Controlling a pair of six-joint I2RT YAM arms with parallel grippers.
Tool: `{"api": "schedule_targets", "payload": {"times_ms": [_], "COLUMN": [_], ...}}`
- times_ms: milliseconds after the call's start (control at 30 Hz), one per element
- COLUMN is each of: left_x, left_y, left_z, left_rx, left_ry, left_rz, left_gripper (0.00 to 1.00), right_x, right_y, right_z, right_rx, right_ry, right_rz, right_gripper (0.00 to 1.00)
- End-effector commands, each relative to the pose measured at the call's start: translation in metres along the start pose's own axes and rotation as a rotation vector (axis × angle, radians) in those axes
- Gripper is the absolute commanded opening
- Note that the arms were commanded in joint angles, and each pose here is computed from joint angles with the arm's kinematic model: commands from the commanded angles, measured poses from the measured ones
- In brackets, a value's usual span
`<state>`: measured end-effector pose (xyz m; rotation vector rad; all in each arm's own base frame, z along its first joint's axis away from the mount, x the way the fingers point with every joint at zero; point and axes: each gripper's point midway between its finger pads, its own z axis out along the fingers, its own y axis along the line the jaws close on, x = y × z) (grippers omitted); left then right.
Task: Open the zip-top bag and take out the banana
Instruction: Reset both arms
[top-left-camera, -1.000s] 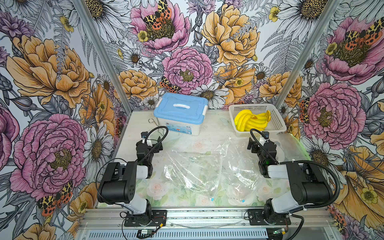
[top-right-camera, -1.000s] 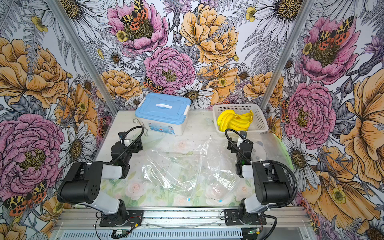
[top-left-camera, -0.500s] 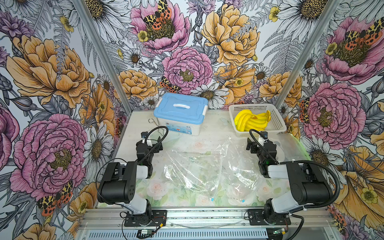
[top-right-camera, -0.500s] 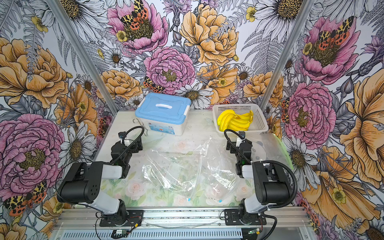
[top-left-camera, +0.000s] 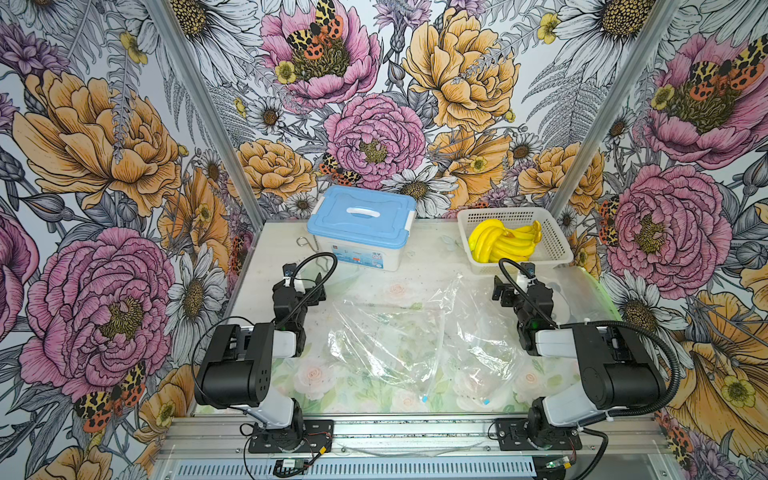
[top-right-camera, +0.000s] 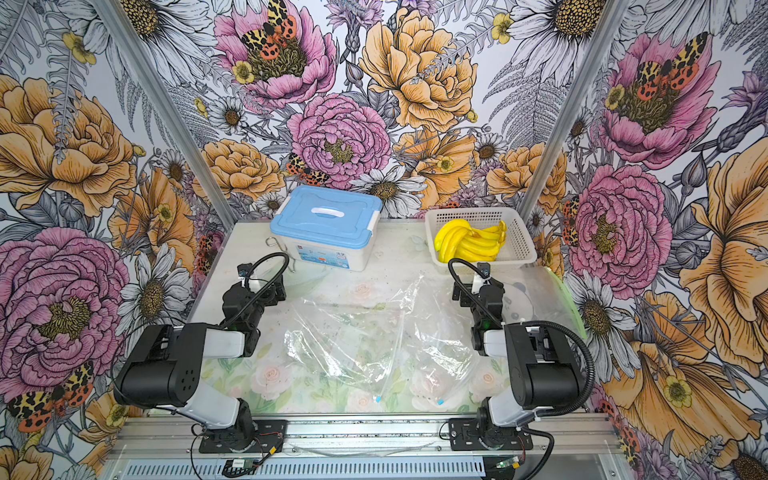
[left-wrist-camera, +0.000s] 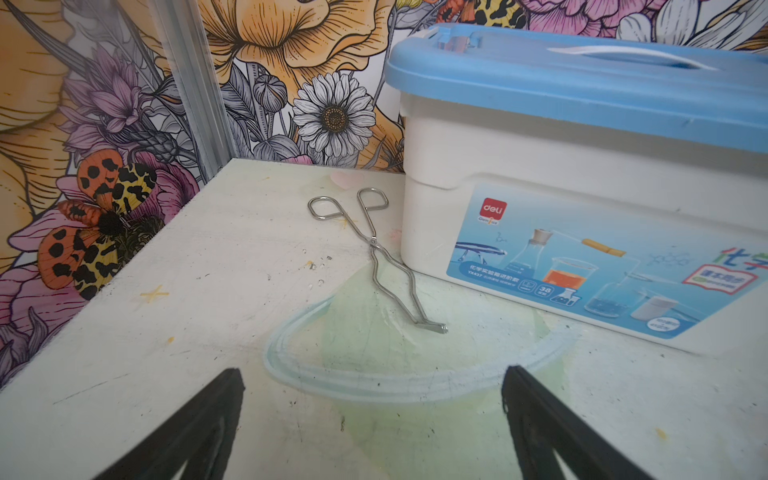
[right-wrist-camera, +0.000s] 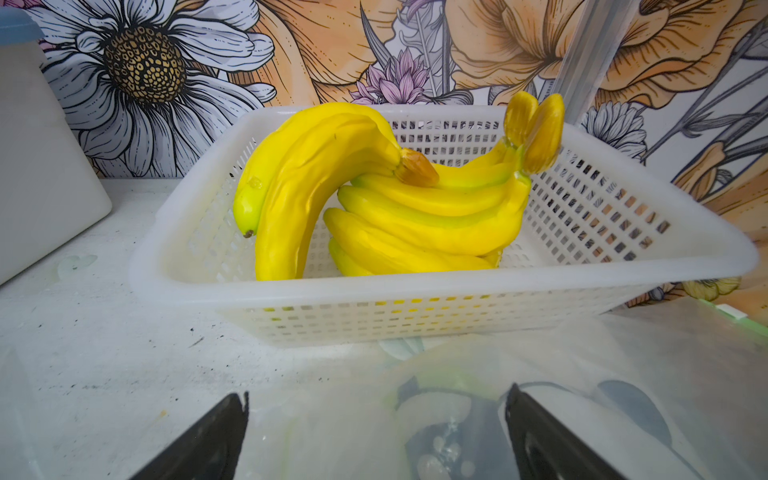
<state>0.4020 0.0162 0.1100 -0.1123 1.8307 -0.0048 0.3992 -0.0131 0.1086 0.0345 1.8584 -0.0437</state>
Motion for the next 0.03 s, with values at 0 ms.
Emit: {"api": "schedule_targets", "payload": {"times_ms": [0], "left_x": [-0.0077], "left_y": [-0.0014], "left_z": [0.0006], "left_rx": [0.002], "left_ry": [-0.019], "left_rz": [0.013], "left_gripper": [0.99], "right_x": [-0.0046], "right_y": [0.0007], "right_z": [0.0027], "right_rx": [-0.013], "right_ry": [-0.014], "right_rz": [-0.005], "right_gripper": [1.00]}}
